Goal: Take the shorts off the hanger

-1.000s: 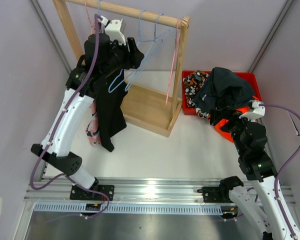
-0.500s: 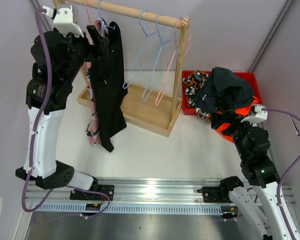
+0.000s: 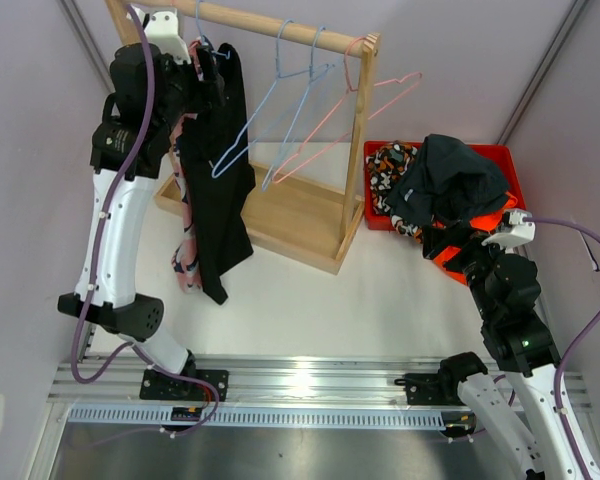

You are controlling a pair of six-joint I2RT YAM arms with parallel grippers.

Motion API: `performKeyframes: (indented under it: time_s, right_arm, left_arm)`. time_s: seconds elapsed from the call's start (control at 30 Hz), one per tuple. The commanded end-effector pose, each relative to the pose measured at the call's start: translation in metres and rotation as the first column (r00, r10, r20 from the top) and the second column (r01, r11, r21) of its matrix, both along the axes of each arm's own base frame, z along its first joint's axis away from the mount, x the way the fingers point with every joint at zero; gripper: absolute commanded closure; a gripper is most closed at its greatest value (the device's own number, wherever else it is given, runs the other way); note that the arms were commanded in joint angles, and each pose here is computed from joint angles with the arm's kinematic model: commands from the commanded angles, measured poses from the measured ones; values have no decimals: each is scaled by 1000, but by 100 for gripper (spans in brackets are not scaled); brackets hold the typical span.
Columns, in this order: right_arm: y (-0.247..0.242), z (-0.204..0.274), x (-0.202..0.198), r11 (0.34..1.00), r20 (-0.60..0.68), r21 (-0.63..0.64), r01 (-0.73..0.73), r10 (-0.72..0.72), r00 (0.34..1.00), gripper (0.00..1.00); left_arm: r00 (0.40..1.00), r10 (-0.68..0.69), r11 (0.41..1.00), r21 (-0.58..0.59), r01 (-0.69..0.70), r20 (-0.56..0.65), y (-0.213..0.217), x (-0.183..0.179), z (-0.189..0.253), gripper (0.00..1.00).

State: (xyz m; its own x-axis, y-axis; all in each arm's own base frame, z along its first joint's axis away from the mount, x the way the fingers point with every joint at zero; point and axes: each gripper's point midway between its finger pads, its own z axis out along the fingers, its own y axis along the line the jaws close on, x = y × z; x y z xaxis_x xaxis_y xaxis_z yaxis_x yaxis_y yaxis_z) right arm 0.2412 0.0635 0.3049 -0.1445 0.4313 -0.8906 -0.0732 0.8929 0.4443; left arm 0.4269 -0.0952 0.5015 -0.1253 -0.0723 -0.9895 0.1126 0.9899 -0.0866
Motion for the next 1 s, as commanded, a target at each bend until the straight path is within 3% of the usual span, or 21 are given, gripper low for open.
performKeyframes:
  time_s: [0.0,0.2,0.6,0.97]
  right_arm:
    - [2,4,-1,1000,13,-2,-15,15,1000,1]
    - [3,1,0,1000,6,-4,-15,15,1000,1]
    - [2,1,1,1000,9,-7,-8,8,1000,1]
    - [1,1,2,1000,8,-7,-2,2,1000,1]
  left_arm:
    - [998,2,1000,-19,-1,67,10,6,22,23]
    - [999,0,999,-33,2,36,12,22,10,25]
    - [1000,-24,999,-41,23,-2,7,46,-10,41]
    - [1000,-17,999,-42,16,-18,10,55,-17,67]
